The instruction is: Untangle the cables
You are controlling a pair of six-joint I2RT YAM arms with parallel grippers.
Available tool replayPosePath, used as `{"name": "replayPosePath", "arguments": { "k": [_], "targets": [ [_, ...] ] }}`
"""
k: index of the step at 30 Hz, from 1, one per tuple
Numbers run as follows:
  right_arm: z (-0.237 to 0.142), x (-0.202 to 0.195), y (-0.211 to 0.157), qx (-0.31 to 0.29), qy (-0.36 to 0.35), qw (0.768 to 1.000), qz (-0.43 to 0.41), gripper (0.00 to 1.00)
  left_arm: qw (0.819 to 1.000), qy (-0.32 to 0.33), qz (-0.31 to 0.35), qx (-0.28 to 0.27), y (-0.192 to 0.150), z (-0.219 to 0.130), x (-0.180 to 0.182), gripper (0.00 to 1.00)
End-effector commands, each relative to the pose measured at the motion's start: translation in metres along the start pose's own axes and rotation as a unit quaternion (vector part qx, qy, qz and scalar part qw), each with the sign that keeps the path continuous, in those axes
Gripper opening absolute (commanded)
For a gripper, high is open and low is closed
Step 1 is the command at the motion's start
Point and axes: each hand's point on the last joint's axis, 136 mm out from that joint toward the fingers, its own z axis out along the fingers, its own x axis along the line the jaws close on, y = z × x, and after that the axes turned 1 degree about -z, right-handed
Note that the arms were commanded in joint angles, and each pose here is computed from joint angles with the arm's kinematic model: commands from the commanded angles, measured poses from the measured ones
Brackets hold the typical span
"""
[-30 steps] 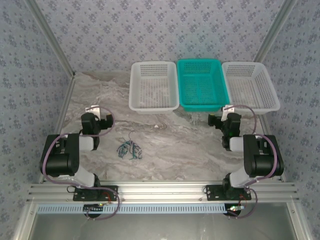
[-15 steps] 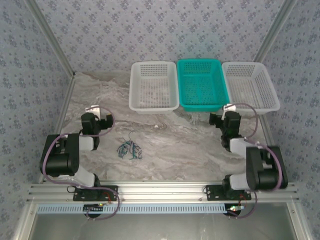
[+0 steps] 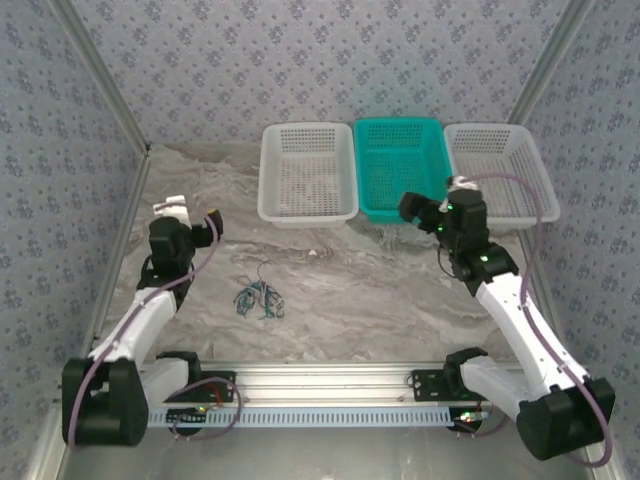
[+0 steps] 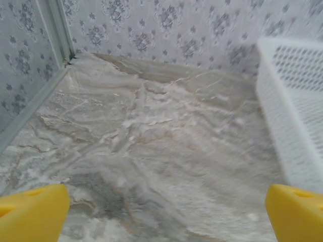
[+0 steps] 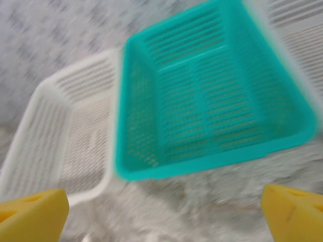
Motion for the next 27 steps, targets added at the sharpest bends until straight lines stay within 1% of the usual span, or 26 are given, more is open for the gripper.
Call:
{"name": "replayPosePath", "arguments": {
  "k": [1,3,5,7,9,11,12,15,18,22,23,24,26,27],
  "targets": [
    [0.002,0.059,-0.027,0.076,0.081,0.993,-0.029,1.00,0.988,0.000,-0.104,0.116,-0.028,-0.024,-0.007,0.99],
    [0.009,0.092,-0.043,0.101,0.112,0.988,-0.045,1.00,0.974,-0.017,-0.164,0.157,-0.033,-0.038,-0.021,0.99],
    [0.017,0.124,-0.063,0.125,0.143,0.980,-0.058,1.00,0.959,-0.032,-0.199,0.198,-0.042,-0.048,-0.035,0.95],
    [0.023,0.156,-0.085,0.154,0.174,0.970,-0.073,1.00,0.947,-0.044,-0.212,0.239,-0.057,-0.059,-0.050,0.91],
    [0.028,0.184,-0.114,0.188,0.198,0.957,-0.095,1.00,0.933,-0.044,-0.219,0.282,-0.075,-0.072,-0.061,0.85],
    [0.031,0.205,-0.141,0.213,0.213,0.947,-0.112,1.00,0.922,-0.047,-0.215,0.318,-0.093,-0.084,-0.069,0.79],
    [0.033,0.212,-0.153,0.224,0.218,0.942,-0.119,1.00,0.918,-0.047,-0.208,0.334,-0.102,-0.089,-0.072,0.74],
    [0.039,0.227,-0.187,0.257,0.226,0.930,-0.133,0.99,0.908,-0.024,-0.186,0.373,-0.129,-0.102,-0.070,0.64],
    [0.042,0.227,-0.211,0.282,0.221,0.923,-0.143,0.99,0.901,0.003,-0.188,0.391,-0.150,-0.107,-0.066,0.57],
    [0.044,0.227,-0.224,0.299,0.223,0.916,-0.152,0.99,0.896,0.047,-0.182,0.401,-0.174,-0.108,-0.052,0.47],
    [0.045,0.226,-0.228,0.305,0.223,0.913,-0.154,0.99,0.896,0.049,-0.180,0.404,-0.179,-0.107,-0.051,0.45],
    [0.045,0.236,-0.220,0.298,0.235,0.913,-0.154,0.99,0.895,0.046,-0.178,0.407,-0.183,-0.105,-0.052,0.44],
    [0.047,0.237,-0.227,0.307,0.235,0.909,-0.158,0.99,0.893,0.041,-0.175,0.412,-0.188,-0.100,-0.055,0.41],
    [0.049,0.237,-0.230,0.312,0.235,0.907,-0.158,0.98,0.893,0.041,-0.172,0.414,-0.190,-0.098,-0.056,0.38]
  ]
}}
